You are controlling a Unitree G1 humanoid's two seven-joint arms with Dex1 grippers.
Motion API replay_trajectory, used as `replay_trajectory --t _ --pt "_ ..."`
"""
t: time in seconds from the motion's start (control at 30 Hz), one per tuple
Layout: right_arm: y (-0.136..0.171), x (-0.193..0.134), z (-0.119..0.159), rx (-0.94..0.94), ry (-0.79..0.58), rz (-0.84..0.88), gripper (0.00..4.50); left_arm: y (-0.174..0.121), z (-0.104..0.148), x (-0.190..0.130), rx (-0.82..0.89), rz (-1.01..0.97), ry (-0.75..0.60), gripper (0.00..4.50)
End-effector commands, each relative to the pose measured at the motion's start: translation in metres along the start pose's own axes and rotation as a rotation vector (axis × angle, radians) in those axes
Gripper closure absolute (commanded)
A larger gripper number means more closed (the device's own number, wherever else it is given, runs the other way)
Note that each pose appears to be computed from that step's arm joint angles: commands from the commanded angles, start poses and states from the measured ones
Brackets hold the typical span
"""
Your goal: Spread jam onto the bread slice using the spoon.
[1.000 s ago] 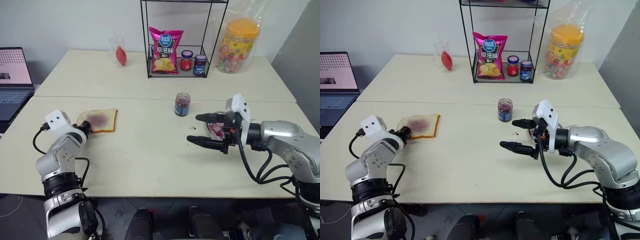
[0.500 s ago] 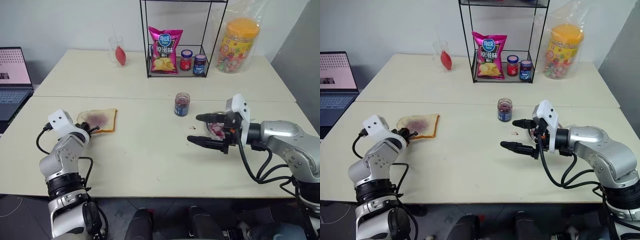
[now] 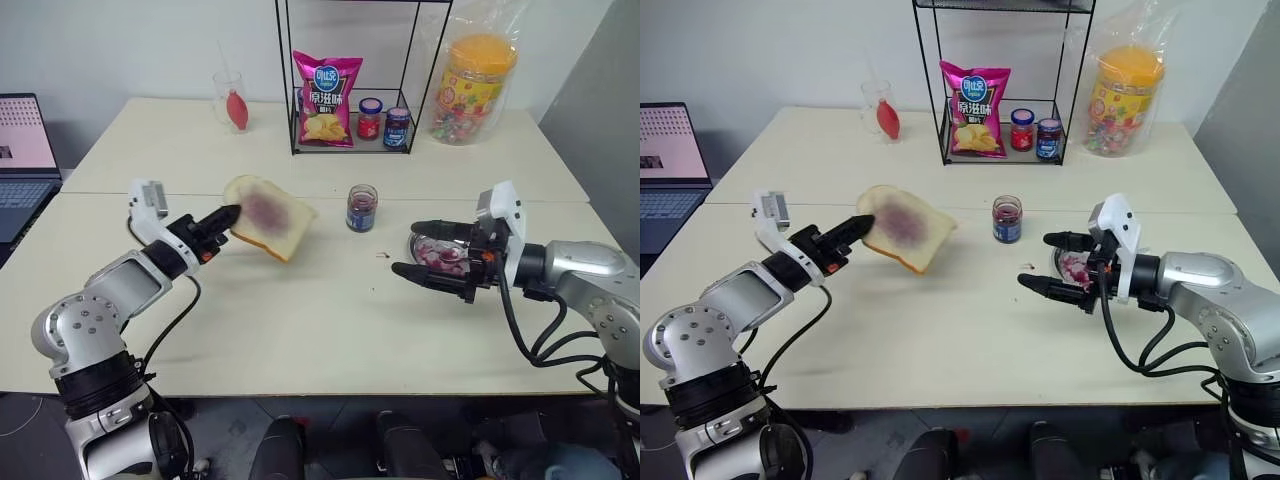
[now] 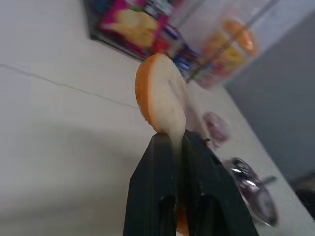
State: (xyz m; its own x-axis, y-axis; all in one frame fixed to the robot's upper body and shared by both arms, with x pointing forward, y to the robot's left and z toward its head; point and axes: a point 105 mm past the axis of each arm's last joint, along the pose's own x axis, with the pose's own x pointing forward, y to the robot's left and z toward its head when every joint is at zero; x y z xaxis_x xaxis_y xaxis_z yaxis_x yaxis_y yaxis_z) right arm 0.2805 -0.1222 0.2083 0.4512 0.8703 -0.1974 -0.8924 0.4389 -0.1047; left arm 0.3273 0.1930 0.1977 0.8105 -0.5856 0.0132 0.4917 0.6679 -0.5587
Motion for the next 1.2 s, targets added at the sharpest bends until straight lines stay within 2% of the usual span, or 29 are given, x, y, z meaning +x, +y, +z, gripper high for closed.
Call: replay_trajectory --t 0.03,0.13,0.23,0.33,0.47,0.57,0.77,0.93,1.2 --pt "0.003 -0.01 0.012 -0.06 -0.018 -0.014 0.0 -0.047 -0.013 -0.001 0.038 -0.246 0.151 4.49" --pt "0.004 -0.018 0.011 -0.042 -0.014 -0.025 0.0 -0.067 -0.048 -0.005 0.124 -0.376 0.392 4.49" --pt "0.012 -0.024 0.006 -0.026 0.008 -0.003 0.0 -0.054 -0.079 -0.008 0.282 -0.402 0.582 4.49" --pt "0.026 -0.027 -0.002 -0.013 0.055 0.055 0.0 -0.035 -0.092 -0.003 0.464 -0.439 0.651 4.49" --pt "0.045 -0.031 -0.013 0.019 0.114 0.14 0.0 -0.021 -0.095 0.026 0.668 -0.468 0.628 4.49" --pt "0.051 -0.031 -0.016 -0.001 0.125 0.148 0.0 -0.012 -0.093 0.045 0.755 -0.465 0.595 4.49" --pt "0.057 -0.032 -0.024 -0.017 0.128 0.146 0.0 0.005 -0.094 0.064 0.854 -0.466 0.609 4.49" --pt "0.058 -0.037 -0.032 -0.011 0.129 0.135 0.0 0.017 -0.08 0.08 0.903 -0.407 0.562 4.49" --pt "0.062 -0.036 -0.037 -0.014 0.124 0.151 0.0 0.01 -0.084 0.089 0.964 -0.447 0.536 4.49"
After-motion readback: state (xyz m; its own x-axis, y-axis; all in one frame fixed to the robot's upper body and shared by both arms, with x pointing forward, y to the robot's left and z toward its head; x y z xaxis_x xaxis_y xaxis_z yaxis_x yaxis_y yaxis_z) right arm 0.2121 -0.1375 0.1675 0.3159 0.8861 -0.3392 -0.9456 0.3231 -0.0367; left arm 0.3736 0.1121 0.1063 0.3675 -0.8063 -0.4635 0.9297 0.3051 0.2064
